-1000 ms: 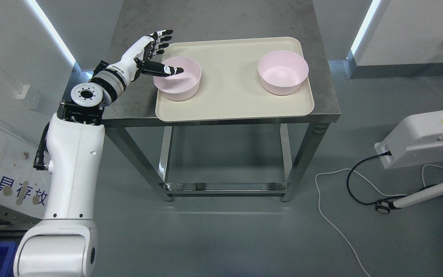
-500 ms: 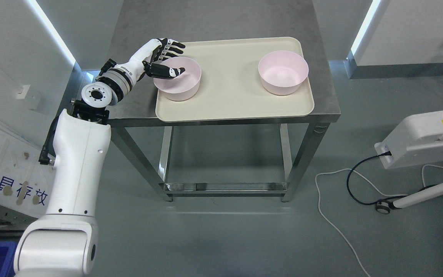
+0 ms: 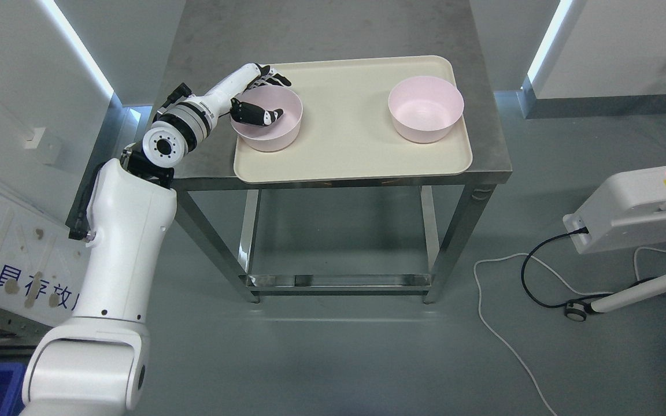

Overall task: Stack pink IKEA bowls on left shelf middle
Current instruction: 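Lower the left hand onto the rim of the nearer pink bowl, then grip the bowl rim with the left hand and lift it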

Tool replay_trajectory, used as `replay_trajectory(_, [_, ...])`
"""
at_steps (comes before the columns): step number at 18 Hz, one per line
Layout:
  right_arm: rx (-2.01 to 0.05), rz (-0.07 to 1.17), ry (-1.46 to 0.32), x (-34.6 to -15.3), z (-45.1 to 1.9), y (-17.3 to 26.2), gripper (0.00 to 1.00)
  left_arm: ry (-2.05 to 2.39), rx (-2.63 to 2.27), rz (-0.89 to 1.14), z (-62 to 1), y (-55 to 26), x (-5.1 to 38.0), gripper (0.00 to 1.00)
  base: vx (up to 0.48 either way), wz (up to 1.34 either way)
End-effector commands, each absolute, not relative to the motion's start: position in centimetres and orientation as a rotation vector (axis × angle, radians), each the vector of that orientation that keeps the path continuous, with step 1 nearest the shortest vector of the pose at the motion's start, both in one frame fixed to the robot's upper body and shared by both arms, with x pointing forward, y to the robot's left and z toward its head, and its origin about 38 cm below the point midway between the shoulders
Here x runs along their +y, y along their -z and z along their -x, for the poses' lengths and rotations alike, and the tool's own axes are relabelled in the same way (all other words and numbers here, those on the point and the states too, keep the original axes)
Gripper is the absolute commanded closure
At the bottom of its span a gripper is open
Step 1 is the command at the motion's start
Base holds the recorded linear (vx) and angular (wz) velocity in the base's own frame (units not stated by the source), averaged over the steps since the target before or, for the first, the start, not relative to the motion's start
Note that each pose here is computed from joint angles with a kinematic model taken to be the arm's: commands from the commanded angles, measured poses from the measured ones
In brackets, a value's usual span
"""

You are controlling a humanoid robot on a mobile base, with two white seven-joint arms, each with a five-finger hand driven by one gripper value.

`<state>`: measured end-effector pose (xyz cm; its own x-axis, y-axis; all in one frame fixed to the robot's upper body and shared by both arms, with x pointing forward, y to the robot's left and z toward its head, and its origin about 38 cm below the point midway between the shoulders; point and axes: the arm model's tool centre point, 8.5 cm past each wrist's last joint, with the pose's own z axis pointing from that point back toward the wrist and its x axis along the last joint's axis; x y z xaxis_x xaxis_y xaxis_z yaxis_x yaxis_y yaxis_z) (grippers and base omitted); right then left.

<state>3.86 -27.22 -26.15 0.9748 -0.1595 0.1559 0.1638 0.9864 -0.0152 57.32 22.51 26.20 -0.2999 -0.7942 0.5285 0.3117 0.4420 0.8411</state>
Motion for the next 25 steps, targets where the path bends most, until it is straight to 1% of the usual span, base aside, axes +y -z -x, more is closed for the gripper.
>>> replay_trajectory(1, [-0.157,0.046,0.161,-28.3,-3.9,26.0,0.00,1.299,-1.445,-0.526,-57.3,-25.0,21.1,0.71,0.000,0.00])
replay_trajectory(3, [-0.157,0.046,0.161,-28.3,-3.9,26.0,0.00,1.324,-1.468,-0.520,-57.2,-25.1,20.7,0.80,0.000,0.00])
replay_trajectory(4, [-0.157,0.046,0.161,-28.3,-3.9,26.0,0.00,1.341,-1.486,-0.517,-57.2,-25.3,20.5,0.86,0.000,0.00])
replay_trajectory(5, [-0.157,0.046,0.161,-28.3,-3.9,26.0,0.00,1.364,-1.516,-0.514,-57.0,-25.5,20.5,0.94,0.000,0.00])
replay_trajectory(6, [-0.157,0.046,0.162,-28.3,-3.9,26.0,0.00,1.370,-1.536,-0.511,-57.0,-25.7,20.5,0.99,0.000,0.00])
replay_trajectory(11, [-0.157,0.046,0.161,-28.3,-3.9,26.0,0.00,1.290,-1.617,-0.510,-57.2,-27.9,21.0,0.99,0.000,0.00])
replay_trajectory(13, [-0.157,0.046,0.161,-28.3,-3.9,26.0,0.00,1.236,-1.685,-0.495,-57.6,-30.4,20.6,0.99,0.000,0.00])
replay_trajectory(15, [-0.157,0.046,0.161,-28.3,-3.9,26.0,0.00,1.239,-1.741,-0.489,-57.7,-32.9,19.2,0.99,0.000,0.00])
replay_trajectory(18, [-0.155,0.046,0.161,-28.3,-3.8,26.0,0.00,1.279,-1.818,-0.436,-57.2,-36.1,15.6,0.99,0.000,0.00])
replay_trajectory(20, [-0.157,0.046,0.161,-28.3,-3.9,26.0,0.00,1.319,-1.827,-0.450,-57.1,-37.6,14.7,0.99,0.000,0.00])
replay_trajectory(21, [-0.157,0.046,0.161,-28.3,-3.9,26.0,0.00,1.384,-1.824,-0.452,-56.9,-38.2,13.0,0.99,0.000,0.00])
replay_trajectory(25, [-0.157,0.046,0.161,-28.3,-3.9,26.0,0.00,1.631,-1.797,-0.313,-54.8,-38.1,4.0,0.99,0.000,0.00])
